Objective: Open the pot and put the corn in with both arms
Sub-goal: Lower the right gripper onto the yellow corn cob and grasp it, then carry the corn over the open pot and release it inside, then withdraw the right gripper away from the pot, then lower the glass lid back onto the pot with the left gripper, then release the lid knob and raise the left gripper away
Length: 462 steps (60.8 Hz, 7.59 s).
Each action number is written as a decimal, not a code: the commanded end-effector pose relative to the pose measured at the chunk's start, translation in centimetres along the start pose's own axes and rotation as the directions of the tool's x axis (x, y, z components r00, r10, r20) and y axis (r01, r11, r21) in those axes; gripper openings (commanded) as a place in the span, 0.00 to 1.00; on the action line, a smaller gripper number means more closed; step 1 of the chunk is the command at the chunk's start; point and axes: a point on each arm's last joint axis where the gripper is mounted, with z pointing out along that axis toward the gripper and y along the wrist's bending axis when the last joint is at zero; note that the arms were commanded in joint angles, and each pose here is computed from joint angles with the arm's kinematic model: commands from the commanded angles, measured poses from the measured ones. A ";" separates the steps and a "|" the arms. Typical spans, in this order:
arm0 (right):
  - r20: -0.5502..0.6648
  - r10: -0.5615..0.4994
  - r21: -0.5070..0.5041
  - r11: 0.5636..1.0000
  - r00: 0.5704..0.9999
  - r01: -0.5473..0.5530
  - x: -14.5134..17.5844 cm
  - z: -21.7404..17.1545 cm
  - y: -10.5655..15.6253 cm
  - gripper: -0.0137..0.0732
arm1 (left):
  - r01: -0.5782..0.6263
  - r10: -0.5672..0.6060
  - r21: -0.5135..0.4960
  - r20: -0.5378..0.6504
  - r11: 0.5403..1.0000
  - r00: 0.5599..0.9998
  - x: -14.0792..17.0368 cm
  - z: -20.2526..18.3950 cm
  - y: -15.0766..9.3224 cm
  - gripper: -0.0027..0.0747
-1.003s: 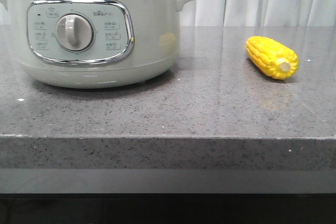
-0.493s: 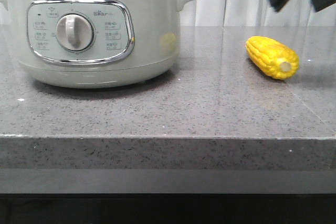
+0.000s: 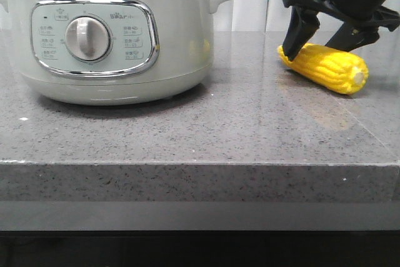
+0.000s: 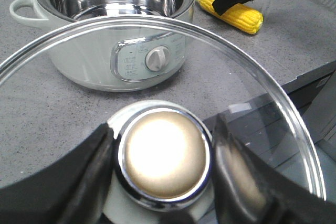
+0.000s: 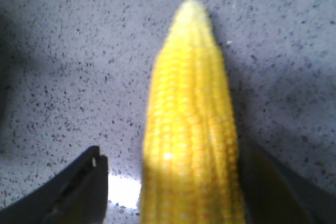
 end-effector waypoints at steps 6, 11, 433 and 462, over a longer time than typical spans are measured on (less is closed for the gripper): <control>0.090 -0.003 -0.020 1.000 0.996 0.005 -1.5 -2.1 0.7 0.54 | 0.017 -0.019 0.013 0.159 1.000 0.987 -2.0 -0.6 -0.1 0.30; 0.086 -0.008 -0.017 1.000 0.996 0.010 -1.5 -2.1 0.7 0.51 | 0.017 -0.019 0.013 0.159 1.000 0.987 -2.0 -0.6 -0.1 0.30; 0.754 -0.282 0.164 0.955 0.594 0.246 22.5 -23.2 1.1 0.08 | -0.005 0.012 -0.057 0.117 0.998 0.993 -15.4 12.5 4.1 0.01; 0.754 -0.282 0.164 0.955 0.594 0.246 22.5 -23.2 1.1 0.08 | -0.004 0.037 -0.098 0.343 0.995 0.939 -1.5 3.8 1.7 0.01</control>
